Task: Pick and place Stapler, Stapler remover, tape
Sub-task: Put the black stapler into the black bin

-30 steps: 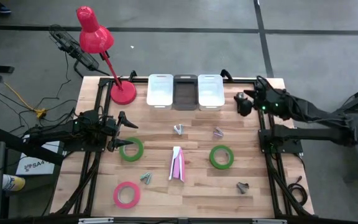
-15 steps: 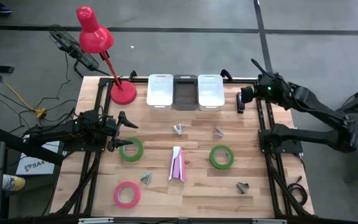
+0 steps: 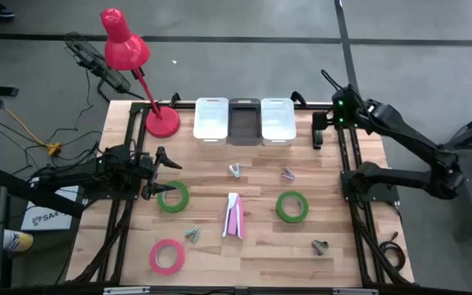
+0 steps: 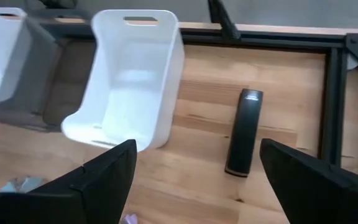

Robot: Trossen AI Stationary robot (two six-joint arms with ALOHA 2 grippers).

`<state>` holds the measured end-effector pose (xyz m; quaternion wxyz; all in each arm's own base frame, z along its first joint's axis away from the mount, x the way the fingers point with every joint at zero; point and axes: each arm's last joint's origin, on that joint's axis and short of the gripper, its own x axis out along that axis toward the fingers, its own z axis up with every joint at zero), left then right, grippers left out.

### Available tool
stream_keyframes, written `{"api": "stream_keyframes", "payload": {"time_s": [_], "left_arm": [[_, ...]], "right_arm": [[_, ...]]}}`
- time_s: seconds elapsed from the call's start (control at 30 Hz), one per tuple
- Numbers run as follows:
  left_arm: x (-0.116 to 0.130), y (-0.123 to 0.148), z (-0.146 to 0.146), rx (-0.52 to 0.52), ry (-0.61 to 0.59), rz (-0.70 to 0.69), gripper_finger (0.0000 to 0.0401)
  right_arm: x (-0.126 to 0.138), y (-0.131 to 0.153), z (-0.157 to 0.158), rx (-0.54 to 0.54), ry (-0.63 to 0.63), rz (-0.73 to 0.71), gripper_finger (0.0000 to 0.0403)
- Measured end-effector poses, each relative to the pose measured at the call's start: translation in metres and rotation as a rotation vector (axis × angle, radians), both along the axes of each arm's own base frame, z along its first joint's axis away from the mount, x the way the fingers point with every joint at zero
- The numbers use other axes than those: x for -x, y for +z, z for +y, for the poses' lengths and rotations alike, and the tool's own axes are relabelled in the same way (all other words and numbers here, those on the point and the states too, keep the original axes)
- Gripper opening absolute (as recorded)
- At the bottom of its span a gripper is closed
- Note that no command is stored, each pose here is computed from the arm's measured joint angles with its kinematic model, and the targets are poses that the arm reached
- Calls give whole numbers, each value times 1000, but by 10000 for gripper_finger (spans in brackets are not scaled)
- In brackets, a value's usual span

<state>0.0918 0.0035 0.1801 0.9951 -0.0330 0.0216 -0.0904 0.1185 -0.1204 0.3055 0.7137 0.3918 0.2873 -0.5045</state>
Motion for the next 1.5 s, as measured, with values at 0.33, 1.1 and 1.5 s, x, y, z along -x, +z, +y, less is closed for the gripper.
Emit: {"api": "stream_keyframes", "payload": {"time_s": [0.33, 1.1, 1.5], "left_arm": [[0, 0, 0, 0, -1, 0, 356], [0, 0, 0, 0, -3, 0, 356], [0, 0, 0, 0, 1, 0, 356]], "right_arm": [[0, -16, -20, -93, -55, 88, 337], [-19, -91, -79, -372, -116, 361, 337], [-32, -141, -94, -546, -63, 401, 337]]}}
